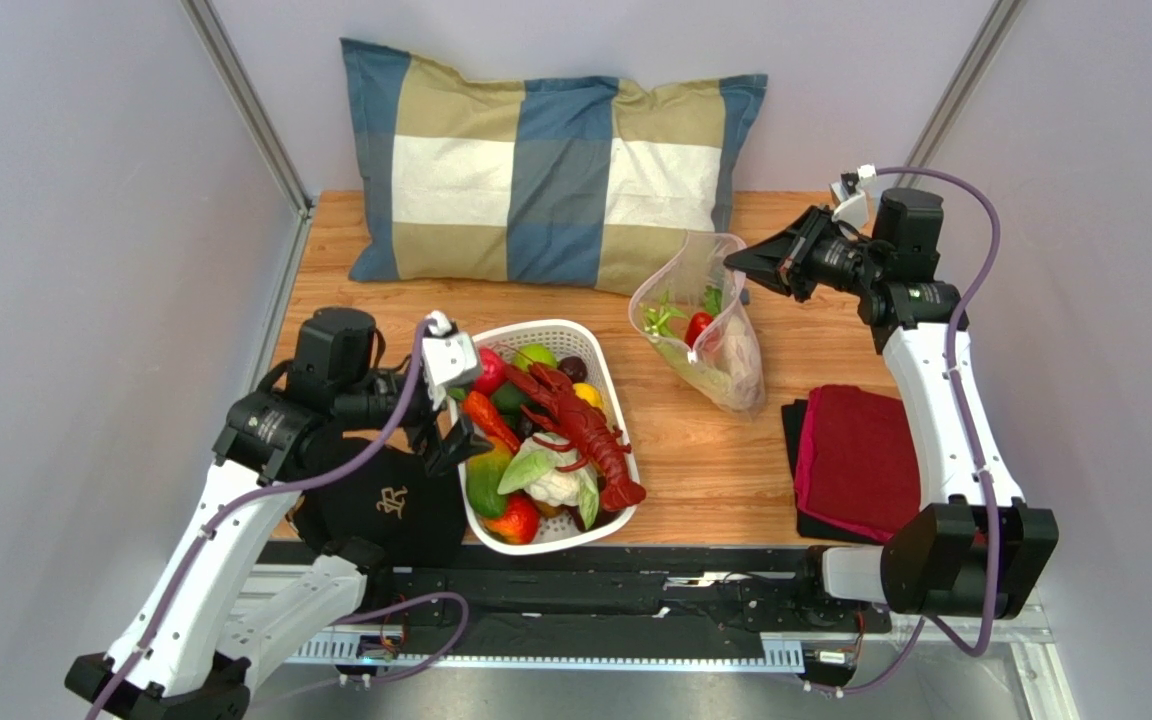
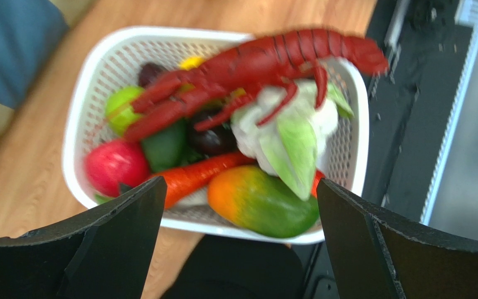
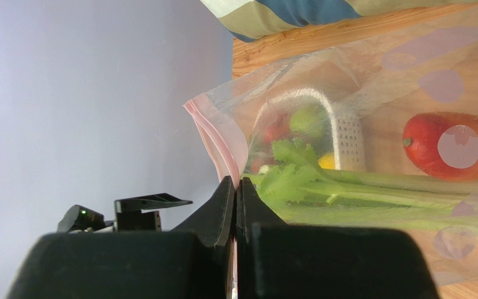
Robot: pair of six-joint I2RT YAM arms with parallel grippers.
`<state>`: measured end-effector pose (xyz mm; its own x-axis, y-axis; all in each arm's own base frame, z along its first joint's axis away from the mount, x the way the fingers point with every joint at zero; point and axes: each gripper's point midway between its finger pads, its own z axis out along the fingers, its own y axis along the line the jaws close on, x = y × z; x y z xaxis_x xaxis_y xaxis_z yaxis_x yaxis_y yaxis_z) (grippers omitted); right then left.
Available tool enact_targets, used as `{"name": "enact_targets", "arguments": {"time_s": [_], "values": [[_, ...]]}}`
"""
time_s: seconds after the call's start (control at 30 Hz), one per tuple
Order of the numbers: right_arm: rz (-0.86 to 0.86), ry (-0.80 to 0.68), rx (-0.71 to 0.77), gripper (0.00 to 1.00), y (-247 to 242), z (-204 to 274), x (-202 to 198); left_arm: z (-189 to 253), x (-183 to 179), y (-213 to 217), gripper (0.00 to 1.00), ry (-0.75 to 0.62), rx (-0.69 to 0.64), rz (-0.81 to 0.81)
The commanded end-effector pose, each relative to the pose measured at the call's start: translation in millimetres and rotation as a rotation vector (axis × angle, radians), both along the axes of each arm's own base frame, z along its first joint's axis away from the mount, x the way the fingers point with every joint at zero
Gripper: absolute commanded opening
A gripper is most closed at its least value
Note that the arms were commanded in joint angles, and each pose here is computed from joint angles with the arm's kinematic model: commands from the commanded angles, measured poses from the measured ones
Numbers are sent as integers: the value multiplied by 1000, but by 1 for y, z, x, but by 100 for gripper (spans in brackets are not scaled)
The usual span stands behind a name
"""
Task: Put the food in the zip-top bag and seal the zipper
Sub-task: Pick up the fake vegetable from the bin.
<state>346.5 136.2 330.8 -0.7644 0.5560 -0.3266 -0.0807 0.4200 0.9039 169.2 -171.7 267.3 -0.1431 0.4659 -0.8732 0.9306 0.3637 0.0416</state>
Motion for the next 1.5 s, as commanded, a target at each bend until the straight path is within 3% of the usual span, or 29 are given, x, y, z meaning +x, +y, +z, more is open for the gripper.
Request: {"name": "enact_targets", "arguments": {"time_s": [0.0,0.17,0.37,0.6,0.83,1.13,1.2,1.23,1.27,1.47], "values": [[-5,-78,-39,0,-2,12,-9,-43,-23,6,99,26,91,-154],[-9,-78,-55,0,-3,9,-14,-92,-28,1,99,68,188,-216],[-14,-79,-69,0,-5,7,-14,-113,-21,-6,99,113,228,-149],[-10,-69,-73,0,-5,2,-11,-143,-1,9,99,115,403,-5],[-5,-60,-67,0,-4,-1,-9,-146,6,20,99,110,483,45],[0,-62,-68,0,-4,-2,-9,-139,-20,10,99,184,447,-89],[-1,-64,-71,0,-4,-1,-9,-127,-25,6,86,130,399,-133],[0,-65,-72,0,-4,-1,-9,-124,-30,7,71,121,392,-155],[1,-65,-71,0,-4,-1,-9,-116,-34,6,66,100,362,-168],[2,-61,-69,0,-4,-3,-8,-100,-41,7,62,83,332,-206]]}}
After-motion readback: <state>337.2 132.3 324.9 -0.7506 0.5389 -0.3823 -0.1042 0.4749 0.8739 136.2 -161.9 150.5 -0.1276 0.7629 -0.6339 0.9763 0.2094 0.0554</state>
